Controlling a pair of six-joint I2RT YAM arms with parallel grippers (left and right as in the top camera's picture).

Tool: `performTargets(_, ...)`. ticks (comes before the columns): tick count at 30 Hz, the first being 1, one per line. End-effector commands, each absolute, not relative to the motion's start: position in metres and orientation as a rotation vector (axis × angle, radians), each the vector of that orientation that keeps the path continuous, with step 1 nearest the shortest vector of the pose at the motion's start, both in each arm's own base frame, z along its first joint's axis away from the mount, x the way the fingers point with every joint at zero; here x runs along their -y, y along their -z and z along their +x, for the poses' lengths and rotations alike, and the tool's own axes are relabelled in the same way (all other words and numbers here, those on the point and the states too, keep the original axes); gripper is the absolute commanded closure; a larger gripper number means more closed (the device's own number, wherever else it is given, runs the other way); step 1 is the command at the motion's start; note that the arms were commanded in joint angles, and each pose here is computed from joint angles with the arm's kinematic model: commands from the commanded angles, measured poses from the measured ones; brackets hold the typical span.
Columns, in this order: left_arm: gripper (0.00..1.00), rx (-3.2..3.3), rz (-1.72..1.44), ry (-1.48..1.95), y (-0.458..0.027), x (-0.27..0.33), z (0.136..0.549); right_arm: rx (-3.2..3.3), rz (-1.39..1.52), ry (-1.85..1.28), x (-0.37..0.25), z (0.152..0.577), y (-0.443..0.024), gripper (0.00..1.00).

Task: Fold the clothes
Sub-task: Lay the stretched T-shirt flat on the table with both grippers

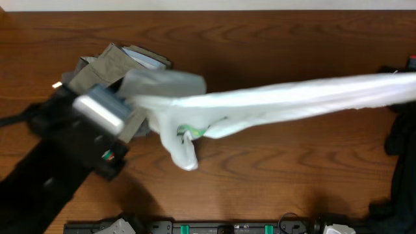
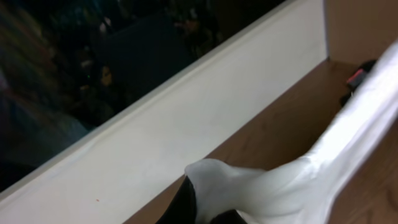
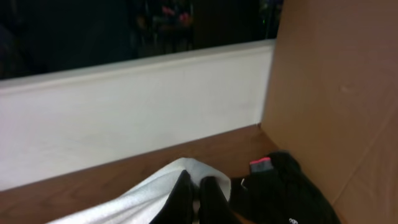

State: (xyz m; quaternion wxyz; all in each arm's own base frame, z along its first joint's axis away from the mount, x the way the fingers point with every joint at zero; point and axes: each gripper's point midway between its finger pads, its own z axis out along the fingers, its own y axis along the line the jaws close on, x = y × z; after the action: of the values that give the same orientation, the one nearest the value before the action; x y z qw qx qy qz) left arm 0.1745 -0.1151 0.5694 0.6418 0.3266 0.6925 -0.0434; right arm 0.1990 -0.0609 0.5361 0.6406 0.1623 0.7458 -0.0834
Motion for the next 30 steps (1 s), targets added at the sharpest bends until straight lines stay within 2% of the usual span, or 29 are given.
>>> performTargets(1, 0.94, -1.549, 0.722, 0.096, -0.578, 0.106, 0.169, -1.672, 0.409, 0.200, 0.065, 0.182, -0.539, 0.99)
performTargets(7, 0.94, -1.549, 0.749, -0.015, -0.577, 0.117, 0.189, -1.714, 0.410, 0.206, 0.066, 0.194, -0.531, 0.98)
performTargets(12, 0.94, -1.682, 0.786, -0.159, -0.544, 0.148, 0.243, -1.809, 0.412, 0.216, 0.069, 0.226, -0.512, 0.99)
performTargets(17, 0.94, -1.904, 0.796, -0.212, -0.475, 0.179, 0.335, -1.967, 0.412, 0.232, 0.073, 0.281, -0.473, 0.99)
performTargets(21, 0.94, -2.076, 0.791, -0.125, -0.402, 0.196, 0.415, -2.139, 0.409, 0.243, 0.078, 0.343, -0.420, 0.99)
performTargets(23, 0.91, -2.146, 0.799, -0.097, -0.358, 0.202, 0.457, -2.235, 0.403, 0.242, 0.080, 0.381, -0.383, 0.99)
performTargets(29, 0.83, -2.205, 0.844, -0.145, -0.260, 0.212, 0.538, -2.372, 0.406, 0.269, 0.093, 0.480, -0.282, 0.96)
performTargets(30, 0.77, -2.206, 0.838, -0.150, -0.245, 0.213, 0.552, -2.367, 0.407, 0.272, 0.097, 0.500, -0.264, 0.96)
